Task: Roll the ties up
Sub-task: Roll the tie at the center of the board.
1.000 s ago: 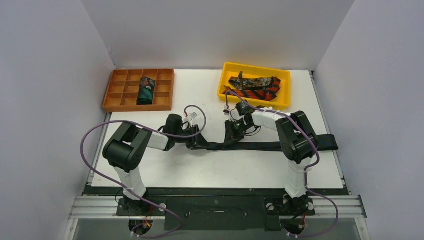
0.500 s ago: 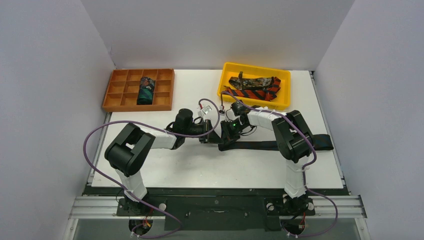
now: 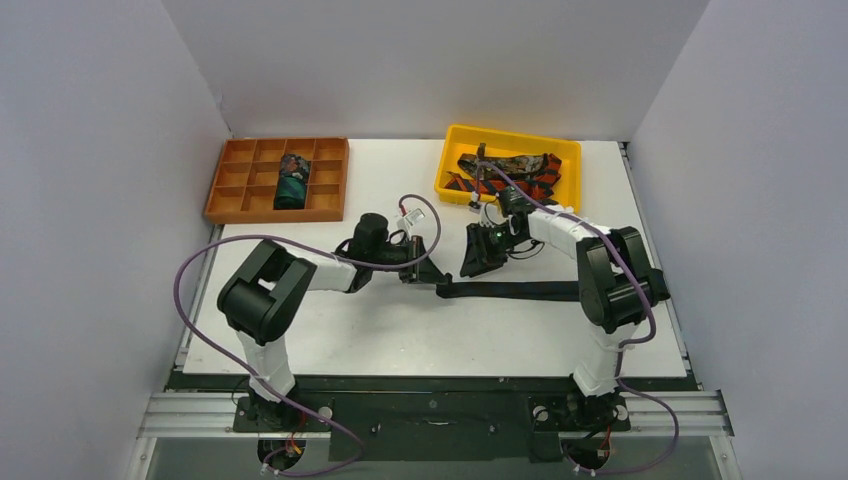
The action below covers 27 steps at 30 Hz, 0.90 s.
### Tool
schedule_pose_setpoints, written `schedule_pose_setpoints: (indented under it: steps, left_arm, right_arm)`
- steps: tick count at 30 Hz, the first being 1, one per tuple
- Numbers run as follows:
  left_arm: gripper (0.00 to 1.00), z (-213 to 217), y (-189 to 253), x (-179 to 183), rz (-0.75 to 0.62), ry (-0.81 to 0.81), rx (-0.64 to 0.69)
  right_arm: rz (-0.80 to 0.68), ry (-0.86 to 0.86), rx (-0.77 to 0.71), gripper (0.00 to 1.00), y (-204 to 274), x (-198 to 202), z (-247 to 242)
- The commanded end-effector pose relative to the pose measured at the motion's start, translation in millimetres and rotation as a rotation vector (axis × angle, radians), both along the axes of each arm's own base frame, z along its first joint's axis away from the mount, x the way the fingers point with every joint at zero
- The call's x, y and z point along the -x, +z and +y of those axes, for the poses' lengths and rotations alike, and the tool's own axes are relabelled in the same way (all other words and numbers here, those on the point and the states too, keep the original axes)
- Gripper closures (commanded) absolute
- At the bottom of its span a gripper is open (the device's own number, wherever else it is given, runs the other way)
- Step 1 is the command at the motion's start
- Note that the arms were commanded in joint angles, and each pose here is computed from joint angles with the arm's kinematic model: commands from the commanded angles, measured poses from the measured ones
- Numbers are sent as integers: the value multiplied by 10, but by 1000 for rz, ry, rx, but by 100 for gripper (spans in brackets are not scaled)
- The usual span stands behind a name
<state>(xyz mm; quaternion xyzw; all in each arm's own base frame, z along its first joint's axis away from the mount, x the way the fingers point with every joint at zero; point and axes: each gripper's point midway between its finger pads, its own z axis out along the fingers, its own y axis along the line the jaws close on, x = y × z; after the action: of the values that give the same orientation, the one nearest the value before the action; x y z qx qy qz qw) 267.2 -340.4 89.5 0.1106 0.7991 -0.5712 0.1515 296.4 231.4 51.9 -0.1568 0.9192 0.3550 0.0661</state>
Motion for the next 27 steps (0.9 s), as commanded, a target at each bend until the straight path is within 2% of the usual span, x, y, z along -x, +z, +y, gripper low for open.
schedule_pose_setpoints:
  steps: [1, 2, 5, 7, 8, 10, 12, 15, 19, 21, 24, 27]
  left_arm:
    - [94, -145, 62, -54, -33, -42, 20]
    - [94, -172, 38, -71, -30, -46, 18]
    - [91, -256, -39, -77, -19, -56, 12]
    - [82, -314, -138, -109, 2, -56, 4]
    - [72, -329, -166, -110, 21, -54, 3]
    - [58, -356, -244, -133, 56, -47, 3]
    - [54, -359, -339, -162, 92, -37, -4]
    - [57, -366, -449, -169, 124, -32, -12]
    - [70, -378, -489, -173, 142, -22, -5]
    - [73, -391, -491, -169, 145, -21, 1]
    - [75, -400, -498, -172, 146, -21, 5]
    - [76, -395, -500, -175, 150, -19, 5]
  right_arm:
    - [-8, 26, -33, 69, 178, 79, -139]
    - [5, 24, -44, 64, 189, 103, -147]
    - [15, 19, -63, 59, 230, 138, -155]
    - [36, 16, -69, 58, 211, 176, -151]
    - [50, 12, -68, 58, 188, 198, -160]
    - [77, 6, -69, 58, 135, 233, -169]
    - [97, 1, -63, 58, 75, 251, -182]
    - [107, -6, -52, 58, 20, 241, -186]
    - [108, -23, -38, 61, -37, 182, -176]
    - [103, -25, -37, 62, -43, 157, -139]
    - [97, -23, -25, 63, -83, 131, -104]
    - [94, -16, -11, 69, -130, 116, -84]
